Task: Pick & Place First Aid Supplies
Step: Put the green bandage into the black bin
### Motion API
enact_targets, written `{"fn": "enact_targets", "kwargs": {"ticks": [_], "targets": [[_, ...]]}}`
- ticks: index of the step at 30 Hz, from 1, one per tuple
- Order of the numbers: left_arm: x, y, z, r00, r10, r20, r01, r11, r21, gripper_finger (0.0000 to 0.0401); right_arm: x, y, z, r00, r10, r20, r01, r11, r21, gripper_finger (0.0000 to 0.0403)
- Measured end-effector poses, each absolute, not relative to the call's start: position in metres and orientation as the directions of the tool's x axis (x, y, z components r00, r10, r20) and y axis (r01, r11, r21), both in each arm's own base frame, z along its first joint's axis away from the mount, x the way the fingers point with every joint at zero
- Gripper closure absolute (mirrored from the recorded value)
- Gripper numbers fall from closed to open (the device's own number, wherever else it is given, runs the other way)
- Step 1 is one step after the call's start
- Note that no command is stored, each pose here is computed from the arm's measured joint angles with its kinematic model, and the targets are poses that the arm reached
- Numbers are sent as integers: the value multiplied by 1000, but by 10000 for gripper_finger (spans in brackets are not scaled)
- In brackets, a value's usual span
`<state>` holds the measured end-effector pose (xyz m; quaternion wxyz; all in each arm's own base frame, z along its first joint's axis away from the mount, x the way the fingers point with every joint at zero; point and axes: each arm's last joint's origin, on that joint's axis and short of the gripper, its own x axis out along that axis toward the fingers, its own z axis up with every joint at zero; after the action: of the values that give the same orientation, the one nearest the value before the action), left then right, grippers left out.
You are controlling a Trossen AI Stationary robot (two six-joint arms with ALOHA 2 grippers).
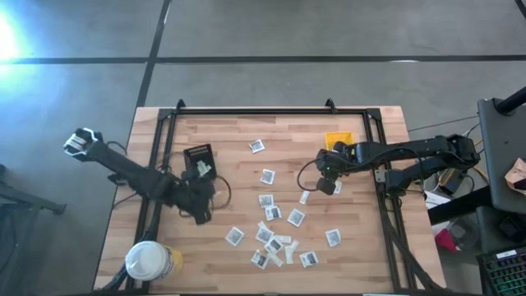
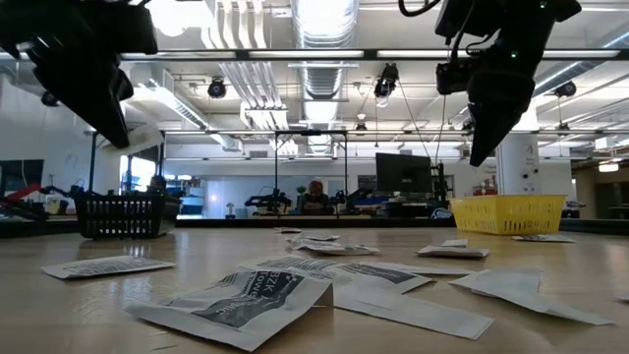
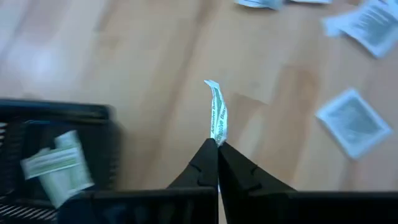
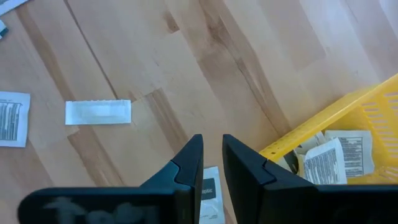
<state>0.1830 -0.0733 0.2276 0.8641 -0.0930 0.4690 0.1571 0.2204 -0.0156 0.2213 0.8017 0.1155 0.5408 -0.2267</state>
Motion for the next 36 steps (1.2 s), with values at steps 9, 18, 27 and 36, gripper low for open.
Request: {"fn": "enact_targets", "kwargs": {"ticks": [9,18,27,36], "targets": [[159,-28,214,495,295,-817,-509,861,3,401,224,-14,223,349,-238,-906,485,873,-43,346],[153,-1,199,407,397,-823,-655,755,41,401,227,-13,224,378,-240,-894,518,855,-11,346],[152,19,189,305,452,-838,-786,617,46,401,236,7,228,488,-200,-849,439,897,41,346],[154,33,184,239,488,-840,-833,548,81,401,244,34,236,615,-211,-759,369,929,40,346]]}}
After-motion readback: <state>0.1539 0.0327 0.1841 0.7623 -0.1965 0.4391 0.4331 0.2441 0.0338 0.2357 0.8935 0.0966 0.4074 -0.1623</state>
